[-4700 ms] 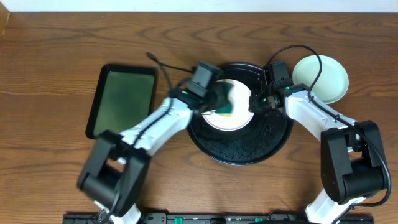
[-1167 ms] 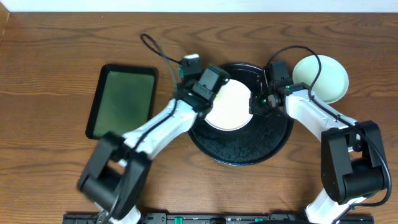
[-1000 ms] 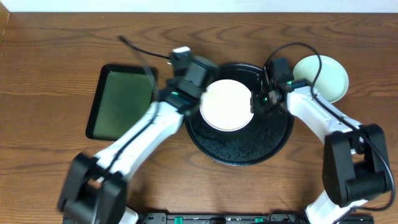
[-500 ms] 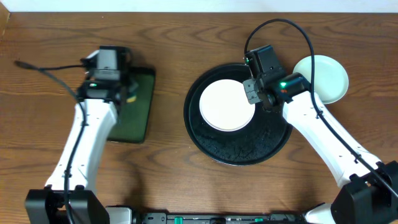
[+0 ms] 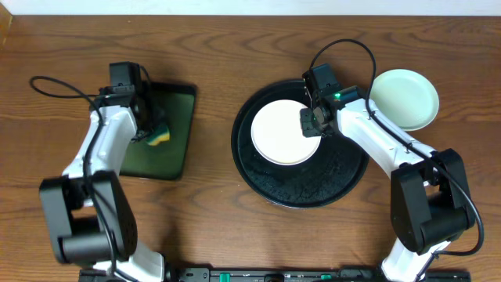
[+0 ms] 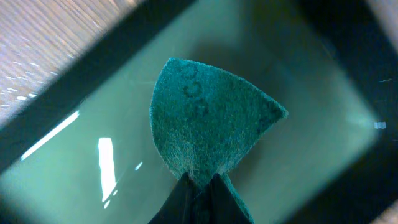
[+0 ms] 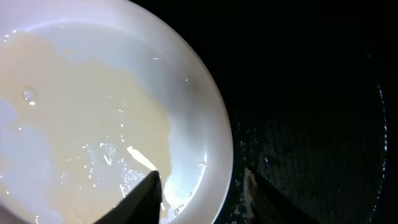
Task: Clean dirty plates on tray and stack at the side
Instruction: 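Lift the pink plate by its rim with the right gripper, then tilt the pink plate over the black tray with the right gripper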
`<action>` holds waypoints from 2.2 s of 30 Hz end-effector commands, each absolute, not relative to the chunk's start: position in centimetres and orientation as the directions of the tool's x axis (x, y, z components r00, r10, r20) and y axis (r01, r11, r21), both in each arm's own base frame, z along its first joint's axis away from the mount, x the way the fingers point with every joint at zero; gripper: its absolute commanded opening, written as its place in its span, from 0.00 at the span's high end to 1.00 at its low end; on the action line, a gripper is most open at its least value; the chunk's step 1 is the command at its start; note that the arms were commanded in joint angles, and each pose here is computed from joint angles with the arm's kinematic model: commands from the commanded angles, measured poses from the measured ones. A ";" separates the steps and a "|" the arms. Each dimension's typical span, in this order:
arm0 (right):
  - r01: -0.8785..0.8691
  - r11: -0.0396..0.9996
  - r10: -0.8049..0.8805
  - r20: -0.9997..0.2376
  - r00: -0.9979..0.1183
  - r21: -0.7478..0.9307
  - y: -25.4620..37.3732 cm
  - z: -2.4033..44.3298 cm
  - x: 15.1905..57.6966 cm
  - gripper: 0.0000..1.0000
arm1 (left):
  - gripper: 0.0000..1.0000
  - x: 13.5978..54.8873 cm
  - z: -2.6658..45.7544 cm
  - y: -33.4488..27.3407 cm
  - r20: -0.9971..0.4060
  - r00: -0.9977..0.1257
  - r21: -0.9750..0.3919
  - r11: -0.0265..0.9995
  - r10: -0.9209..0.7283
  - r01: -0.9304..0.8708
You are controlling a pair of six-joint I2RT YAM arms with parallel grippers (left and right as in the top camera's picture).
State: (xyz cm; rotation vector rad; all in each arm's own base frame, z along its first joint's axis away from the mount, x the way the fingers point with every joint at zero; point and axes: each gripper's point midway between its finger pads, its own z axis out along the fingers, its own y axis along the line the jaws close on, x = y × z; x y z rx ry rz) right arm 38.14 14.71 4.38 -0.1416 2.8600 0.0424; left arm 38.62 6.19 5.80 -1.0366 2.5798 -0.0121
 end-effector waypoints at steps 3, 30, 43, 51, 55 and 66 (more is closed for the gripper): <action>-0.068 0.997 -0.054 -0.279 -0.959 0.041 14.9 4.7 38.3 0.53 | 0.70 38.8 3.5 5.7 -0.281 -0.702 -0.137 0.751 -0.655 -0.646; 0.041 0.999 0.045 -0.142 -0.989 0.032 13.2 -0.7 37.6 0.59 | 0.24 38.6 17.5 5.7 -0.525 -0.569 -0.308 0.764 -0.633 -0.567; -0.027 0.998 -0.041 -0.272 -0.961 -0.056 12.2 4.4 40.5 0.99 | 0.23 38.6 17.5 5.7 -0.526 -0.568 -0.308 0.764 -0.633 -0.567; -0.137 0.916 -0.313 -0.459 -0.832 -0.378 11.1 17.1 42.7 0.99 | 0.22 38.6 17.5 5.7 -0.526 -0.568 -0.308 0.764 -0.633 -0.567; -0.154 0.809 -0.470 -0.467 -0.749 -0.567 11.1 21.6 42.5 0.99 | 0.22 38.6 17.5 5.7 -0.526 -0.568 -0.308 0.764 -0.633 -0.567; -0.418 0.261 -0.883 -0.040 -0.468 -0.870 16.2 26.0 40.5 0.99 | 0.22 38.6 17.5 5.7 -0.526 -0.568 -0.308 0.764 -0.633 -0.567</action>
